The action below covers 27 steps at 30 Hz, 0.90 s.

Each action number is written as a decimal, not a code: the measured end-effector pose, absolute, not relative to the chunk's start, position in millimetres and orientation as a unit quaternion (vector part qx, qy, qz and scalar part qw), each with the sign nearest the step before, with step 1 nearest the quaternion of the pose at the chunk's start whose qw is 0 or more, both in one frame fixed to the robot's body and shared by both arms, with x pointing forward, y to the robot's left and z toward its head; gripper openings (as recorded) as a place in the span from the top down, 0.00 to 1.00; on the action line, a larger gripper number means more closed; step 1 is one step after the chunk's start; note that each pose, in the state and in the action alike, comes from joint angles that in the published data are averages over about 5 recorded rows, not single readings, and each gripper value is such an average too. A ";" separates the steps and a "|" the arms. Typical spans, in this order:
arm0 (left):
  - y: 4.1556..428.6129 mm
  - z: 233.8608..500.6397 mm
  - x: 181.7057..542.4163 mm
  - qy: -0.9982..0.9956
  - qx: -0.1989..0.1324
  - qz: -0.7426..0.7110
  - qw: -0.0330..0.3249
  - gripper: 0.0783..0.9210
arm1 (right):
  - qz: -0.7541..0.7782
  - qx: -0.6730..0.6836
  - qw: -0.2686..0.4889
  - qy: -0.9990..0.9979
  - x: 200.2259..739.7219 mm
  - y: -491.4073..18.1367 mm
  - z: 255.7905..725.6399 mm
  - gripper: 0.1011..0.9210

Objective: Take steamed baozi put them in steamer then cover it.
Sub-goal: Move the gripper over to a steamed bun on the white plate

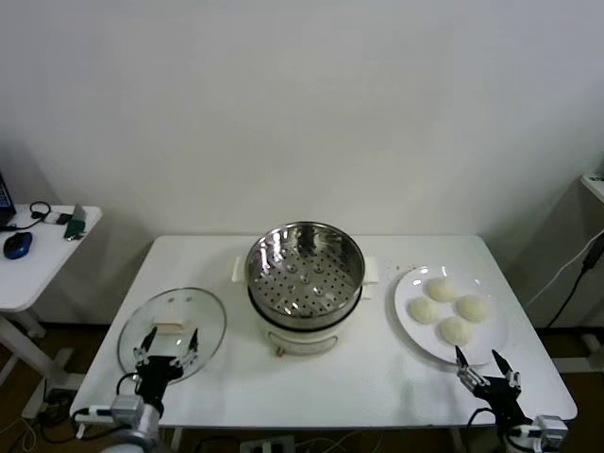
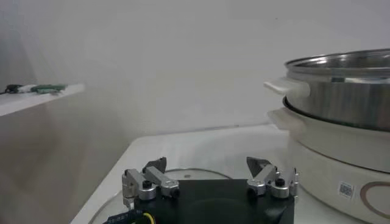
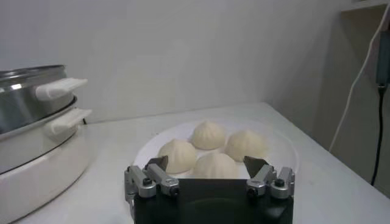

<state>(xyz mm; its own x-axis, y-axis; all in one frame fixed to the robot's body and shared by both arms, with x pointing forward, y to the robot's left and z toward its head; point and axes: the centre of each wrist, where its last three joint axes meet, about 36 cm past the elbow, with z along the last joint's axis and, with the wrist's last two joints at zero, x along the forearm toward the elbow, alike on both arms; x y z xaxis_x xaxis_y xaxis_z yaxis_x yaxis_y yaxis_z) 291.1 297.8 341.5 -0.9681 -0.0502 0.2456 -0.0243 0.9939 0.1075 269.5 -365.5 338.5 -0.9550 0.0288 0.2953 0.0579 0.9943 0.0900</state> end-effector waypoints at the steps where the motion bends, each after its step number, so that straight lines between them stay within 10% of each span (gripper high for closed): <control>1: 297.9 341.5 291.0 -0.991 0.019 -0.052 0.125 0.12 | -0.047 -0.022 0.148 -0.988 270.9 -366.1 339.8 0.12; 27: 303.7 345.1 278.8 -0.991 0.013 -0.061 0.115 0.12 | 0.325 0.214 0.174 -0.905 479.7 -431.7 476.3 0.12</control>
